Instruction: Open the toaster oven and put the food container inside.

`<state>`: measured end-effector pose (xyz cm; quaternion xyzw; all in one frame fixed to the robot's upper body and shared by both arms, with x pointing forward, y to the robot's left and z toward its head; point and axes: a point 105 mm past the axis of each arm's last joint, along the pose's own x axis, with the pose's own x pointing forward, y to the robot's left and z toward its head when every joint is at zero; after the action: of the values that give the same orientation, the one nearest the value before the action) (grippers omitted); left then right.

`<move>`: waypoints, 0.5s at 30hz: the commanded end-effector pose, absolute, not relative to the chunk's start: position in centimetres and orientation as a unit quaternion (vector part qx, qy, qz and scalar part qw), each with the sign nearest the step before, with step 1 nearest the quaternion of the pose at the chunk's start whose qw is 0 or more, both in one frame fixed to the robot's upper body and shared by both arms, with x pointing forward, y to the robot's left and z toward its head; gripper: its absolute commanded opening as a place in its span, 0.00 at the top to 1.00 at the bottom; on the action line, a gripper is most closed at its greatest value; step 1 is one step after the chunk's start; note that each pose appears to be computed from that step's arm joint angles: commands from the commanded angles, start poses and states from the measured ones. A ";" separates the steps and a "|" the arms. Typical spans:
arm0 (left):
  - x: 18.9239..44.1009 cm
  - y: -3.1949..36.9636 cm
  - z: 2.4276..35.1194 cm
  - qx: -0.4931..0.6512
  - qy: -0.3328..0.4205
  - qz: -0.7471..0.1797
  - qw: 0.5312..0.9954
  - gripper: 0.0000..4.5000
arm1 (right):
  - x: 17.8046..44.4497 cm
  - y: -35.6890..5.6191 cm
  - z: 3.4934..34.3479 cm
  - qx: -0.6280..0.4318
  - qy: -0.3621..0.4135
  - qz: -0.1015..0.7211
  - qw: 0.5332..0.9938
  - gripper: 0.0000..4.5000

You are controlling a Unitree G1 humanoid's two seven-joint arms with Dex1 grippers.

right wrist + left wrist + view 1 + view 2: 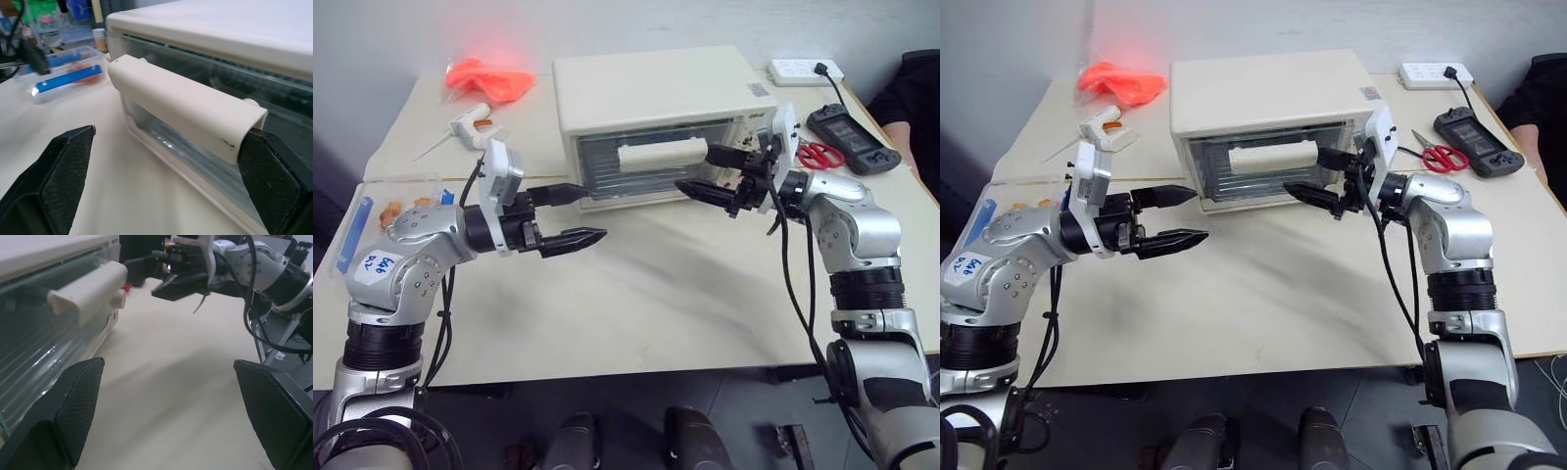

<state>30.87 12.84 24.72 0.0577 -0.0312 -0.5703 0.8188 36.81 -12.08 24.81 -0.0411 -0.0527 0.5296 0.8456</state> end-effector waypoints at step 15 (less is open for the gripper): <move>36.0 12.1 28.8 0.135 -0.123 -0.518 0.836 0.53 | 33.6 -11.6 21.5 -0.041 -0.055 0.540 0.839 0.00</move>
<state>35.56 12.14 28.59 0.0992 -0.1125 -0.5266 0.8368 34.15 -12.32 20.49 -0.0330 -0.0303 0.5292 0.8473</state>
